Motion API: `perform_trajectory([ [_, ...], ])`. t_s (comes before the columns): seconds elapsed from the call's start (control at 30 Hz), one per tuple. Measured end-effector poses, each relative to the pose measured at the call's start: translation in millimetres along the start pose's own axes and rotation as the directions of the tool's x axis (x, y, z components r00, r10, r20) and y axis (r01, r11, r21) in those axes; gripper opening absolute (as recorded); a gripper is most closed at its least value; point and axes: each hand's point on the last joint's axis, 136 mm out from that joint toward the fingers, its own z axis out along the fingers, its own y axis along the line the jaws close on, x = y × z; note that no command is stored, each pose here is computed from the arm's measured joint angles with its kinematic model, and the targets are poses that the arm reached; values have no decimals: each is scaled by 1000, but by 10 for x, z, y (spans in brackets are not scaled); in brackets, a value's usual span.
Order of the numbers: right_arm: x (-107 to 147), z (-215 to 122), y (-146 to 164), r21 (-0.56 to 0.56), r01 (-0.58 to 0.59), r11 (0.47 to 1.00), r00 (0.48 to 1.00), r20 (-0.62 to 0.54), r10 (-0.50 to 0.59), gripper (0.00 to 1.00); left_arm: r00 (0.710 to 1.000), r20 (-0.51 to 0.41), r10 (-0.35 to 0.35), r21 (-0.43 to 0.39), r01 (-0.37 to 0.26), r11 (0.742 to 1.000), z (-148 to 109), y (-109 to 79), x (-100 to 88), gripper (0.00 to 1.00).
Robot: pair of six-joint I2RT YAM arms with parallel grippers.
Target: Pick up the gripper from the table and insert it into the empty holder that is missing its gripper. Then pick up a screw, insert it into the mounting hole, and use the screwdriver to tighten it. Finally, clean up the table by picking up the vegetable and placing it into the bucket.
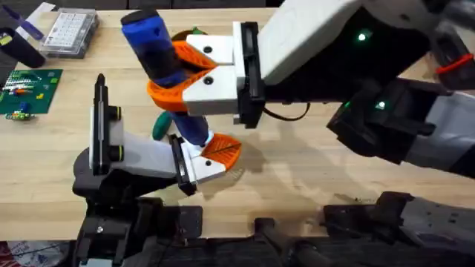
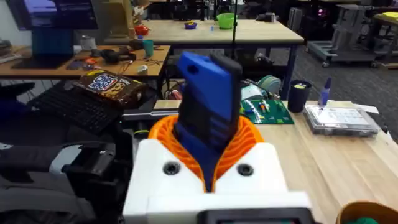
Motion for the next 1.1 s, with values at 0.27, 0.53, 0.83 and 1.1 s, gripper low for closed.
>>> perform_trajectory([
  [0.27,-4,0,2,-1,2,1000,1000,2,-2,28,1000,0,3,1,-3,1000,0,-1,1,4],
  [0.53,-250,2,39,-11,84,996,989,121,-82,28,1000,0,4,-2,-4,1000,0,3,-3,4],
  [0.83,-648,28,-45,19,107,994,981,162,-108,28,1000,0,5,-3,-5,1000,0,5,-3,4],
  [1.1,-698,2,-317,83,40,996,998,51,-44,28,1000,0,5,-3,-5,1000,0,5,-3,4],
])
